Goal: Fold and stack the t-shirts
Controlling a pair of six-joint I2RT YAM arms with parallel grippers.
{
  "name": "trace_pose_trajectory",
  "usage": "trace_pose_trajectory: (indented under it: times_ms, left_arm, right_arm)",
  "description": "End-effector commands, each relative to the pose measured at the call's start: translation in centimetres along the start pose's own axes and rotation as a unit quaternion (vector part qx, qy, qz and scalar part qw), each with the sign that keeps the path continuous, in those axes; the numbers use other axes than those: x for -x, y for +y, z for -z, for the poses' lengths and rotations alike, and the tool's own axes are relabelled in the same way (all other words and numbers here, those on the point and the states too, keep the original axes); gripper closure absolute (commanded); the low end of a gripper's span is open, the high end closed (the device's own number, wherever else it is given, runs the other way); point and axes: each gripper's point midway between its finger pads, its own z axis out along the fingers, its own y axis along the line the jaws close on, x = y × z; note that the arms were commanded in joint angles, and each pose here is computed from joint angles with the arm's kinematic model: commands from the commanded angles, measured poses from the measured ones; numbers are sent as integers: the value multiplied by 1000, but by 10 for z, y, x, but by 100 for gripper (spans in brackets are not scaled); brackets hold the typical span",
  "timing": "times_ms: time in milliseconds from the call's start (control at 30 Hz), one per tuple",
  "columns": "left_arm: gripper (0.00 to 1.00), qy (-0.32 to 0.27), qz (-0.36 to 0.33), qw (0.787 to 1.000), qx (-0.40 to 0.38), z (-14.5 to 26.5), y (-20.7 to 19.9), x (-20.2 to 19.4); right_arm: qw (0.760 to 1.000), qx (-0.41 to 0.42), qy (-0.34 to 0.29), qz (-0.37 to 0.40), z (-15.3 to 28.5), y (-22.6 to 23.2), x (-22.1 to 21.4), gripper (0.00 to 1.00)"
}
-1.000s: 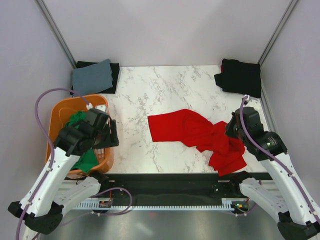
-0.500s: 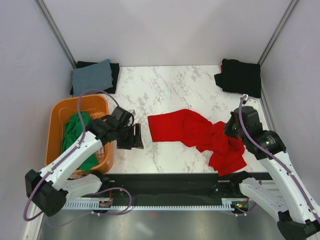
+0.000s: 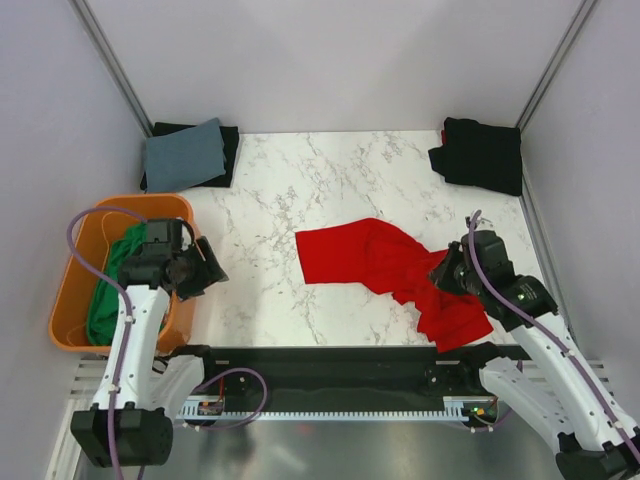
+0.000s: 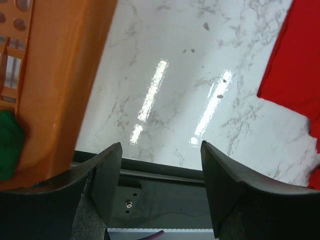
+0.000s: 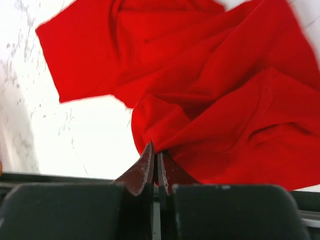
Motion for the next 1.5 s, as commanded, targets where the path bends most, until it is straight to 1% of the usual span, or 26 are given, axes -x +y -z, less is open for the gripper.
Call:
trace_pose_trajectory:
  times_ms: [0,33,67,100,167,233,333,367,467,500,533,567,600,633,667,700,767,800,867,900,967,1100,1200,1333,1400,1467]
  left_arm:
    - [28,-9,-19,999,-29,6,-3,11]
    - [29,-11,-19,999,-39,7,-6,11]
    - [30,-11,-17,998,-54,10,-12,11]
    - [30,-14,-18,998,-65,12,-16,11]
    - [31,-36,-22,995,-88,23,-24,16]
    - [33,-38,-25,994,-104,27,-31,19]
    - [34,-36,-34,989,-138,31,-47,17]
    - [34,-42,-27,988,-148,32,-53,20]
    - [34,-23,-57,982,-181,32,-82,7]
    - [34,-15,-88,980,-180,28,-93,-1]
    - [34,-8,-100,979,-178,25,-98,-5]
    - [34,-1,-106,979,-174,22,-102,-9]
    - [34,8,-118,978,-173,18,-106,-15]
    - [34,8,-119,978,-169,16,-105,-15]
    - [34,5,-115,980,-164,15,-103,-15]
    - [34,-20,-114,981,-158,20,-98,-10]
    - [33,-56,-111,983,-138,22,-87,-3]
    - [33,-70,-111,982,-134,25,-83,-1]
    - [32,-105,-110,979,-136,34,-74,2]
    - [31,-119,-100,980,-128,36,-70,5]
    - [30,-139,-87,976,-142,42,-67,3]
    - [32,-164,-68,968,-175,40,-65,-4]
    - [33,-193,-71,960,-188,48,-65,1]
    - [34,-186,-73,962,-185,45,-65,0]
    - [35,-180,-77,963,-187,44,-67,-1]
    - [35,-181,-78,962,-189,45,-67,-2]
  right_arm:
    - [995,84,32,-37,-3,27,-18,91]
    - [995,85,41,-42,-5,24,-27,85]
    - [994,88,49,-46,-5,23,-32,66]
    - [994,93,45,-46,-2,23,-33,56]
    - [994,82,45,-47,-1,17,-36,42]
    - [994,90,38,-41,4,21,-30,37]
    - [995,95,31,-17,9,30,-17,36]
    - [993,114,13,-6,17,43,-2,36]
    - [988,146,23,39,17,78,9,34]
    - [988,135,51,58,0,89,3,34]
    - [989,114,49,84,-10,95,3,32]
    - [981,129,57,135,-3,125,-7,31]
    - [976,92,92,172,-29,133,-25,31]
    - [972,97,84,197,-31,154,-19,30]
    - [965,97,102,219,-38,166,-32,30]
    - [960,74,130,236,-63,170,-49,30]
    - [954,95,126,254,-75,201,-54,29]
    - [949,78,144,269,-98,203,-69,29]
    - [945,79,139,285,-112,224,-71,29]
    - [939,58,158,299,-136,221,-87,28]
    - [938,58,158,304,-153,236,-89,29]
    - [928,24,177,328,-200,234,-111,29]
    - [926,12,171,338,-221,238,-114,28]
    - [924,-13,152,351,-248,240,-104,29]
    - [923,-32,159,350,-265,228,-106,32]
    - [922,-44,159,349,-274,221,-106,39]
